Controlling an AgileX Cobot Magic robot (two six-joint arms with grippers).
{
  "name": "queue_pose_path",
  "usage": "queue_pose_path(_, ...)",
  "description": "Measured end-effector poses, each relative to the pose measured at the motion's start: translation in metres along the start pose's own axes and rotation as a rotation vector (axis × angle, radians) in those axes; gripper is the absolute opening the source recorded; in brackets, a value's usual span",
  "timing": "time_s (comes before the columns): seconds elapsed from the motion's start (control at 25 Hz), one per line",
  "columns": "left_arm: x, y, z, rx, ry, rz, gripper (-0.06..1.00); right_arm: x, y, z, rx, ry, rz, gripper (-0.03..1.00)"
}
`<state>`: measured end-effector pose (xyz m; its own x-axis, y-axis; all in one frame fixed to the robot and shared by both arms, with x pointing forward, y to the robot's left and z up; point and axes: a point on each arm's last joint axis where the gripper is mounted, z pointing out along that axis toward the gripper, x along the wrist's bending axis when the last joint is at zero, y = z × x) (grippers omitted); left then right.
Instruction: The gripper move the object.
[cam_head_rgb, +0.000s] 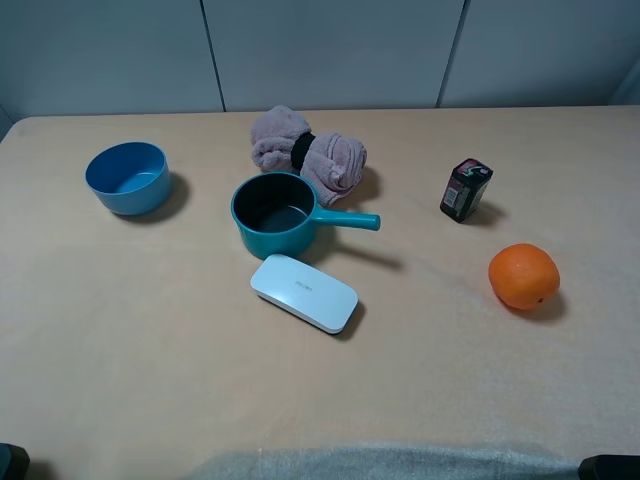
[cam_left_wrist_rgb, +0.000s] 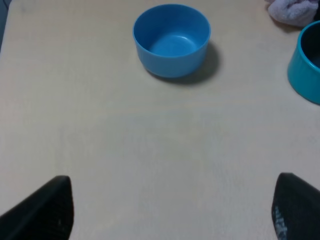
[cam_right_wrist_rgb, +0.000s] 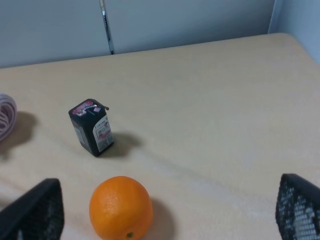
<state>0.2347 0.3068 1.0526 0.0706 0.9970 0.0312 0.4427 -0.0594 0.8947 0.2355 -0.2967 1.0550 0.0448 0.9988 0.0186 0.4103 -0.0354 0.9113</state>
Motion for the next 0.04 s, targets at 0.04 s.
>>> queue_pose_path(0.04,0.0000,0.0000,0.0000,0.000,0.000,0.000,0.80,0.0000,0.0000,0.0000,0.000,0.000,0.000,0.67)
